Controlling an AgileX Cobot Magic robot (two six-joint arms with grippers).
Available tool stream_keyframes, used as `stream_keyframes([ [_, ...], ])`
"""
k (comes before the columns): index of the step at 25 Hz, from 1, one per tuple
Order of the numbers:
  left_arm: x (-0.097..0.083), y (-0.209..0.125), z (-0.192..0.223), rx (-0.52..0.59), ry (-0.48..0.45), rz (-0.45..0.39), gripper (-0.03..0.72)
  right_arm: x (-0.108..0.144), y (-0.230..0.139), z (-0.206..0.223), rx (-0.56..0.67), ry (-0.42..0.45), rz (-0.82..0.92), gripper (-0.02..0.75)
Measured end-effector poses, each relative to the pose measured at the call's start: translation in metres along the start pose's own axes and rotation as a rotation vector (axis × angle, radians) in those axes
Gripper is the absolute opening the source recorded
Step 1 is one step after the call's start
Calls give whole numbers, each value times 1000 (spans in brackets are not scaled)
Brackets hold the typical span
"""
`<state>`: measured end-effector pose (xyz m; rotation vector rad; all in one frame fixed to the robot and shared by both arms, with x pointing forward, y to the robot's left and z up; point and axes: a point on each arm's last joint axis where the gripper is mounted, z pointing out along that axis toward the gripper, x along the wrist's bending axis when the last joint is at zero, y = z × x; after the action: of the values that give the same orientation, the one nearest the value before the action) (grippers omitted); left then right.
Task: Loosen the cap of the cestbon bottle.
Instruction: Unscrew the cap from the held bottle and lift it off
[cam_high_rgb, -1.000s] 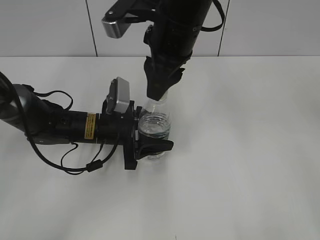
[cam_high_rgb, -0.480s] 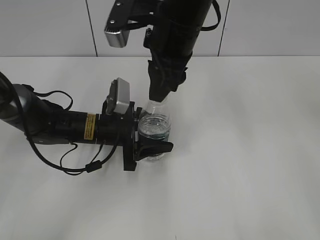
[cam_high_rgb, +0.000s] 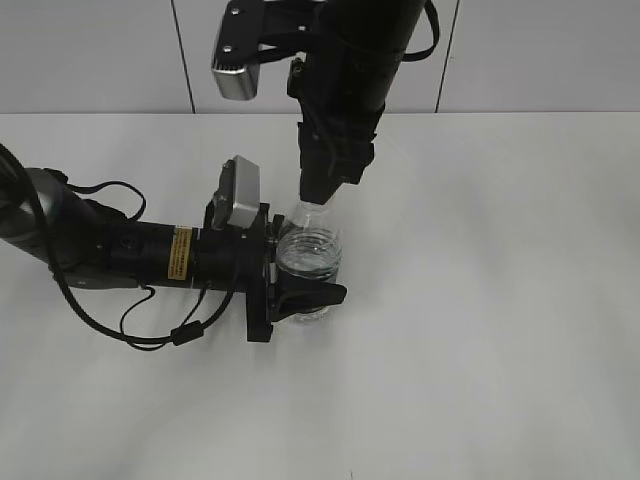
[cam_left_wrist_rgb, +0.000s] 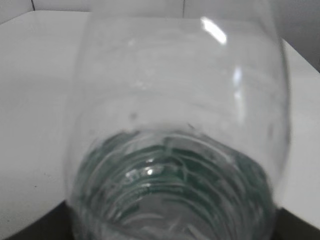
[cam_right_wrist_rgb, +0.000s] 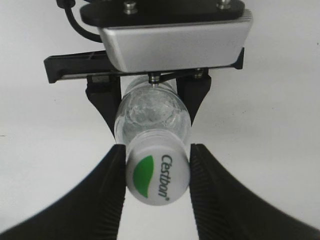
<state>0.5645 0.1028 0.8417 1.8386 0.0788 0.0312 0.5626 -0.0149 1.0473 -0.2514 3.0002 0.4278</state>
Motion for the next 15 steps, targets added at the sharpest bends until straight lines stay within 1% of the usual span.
stream_keyframes([
  [15, 0, 0, 0, 2, -3, 0, 407, 0, 1, 0, -7, 3, 0, 314],
])
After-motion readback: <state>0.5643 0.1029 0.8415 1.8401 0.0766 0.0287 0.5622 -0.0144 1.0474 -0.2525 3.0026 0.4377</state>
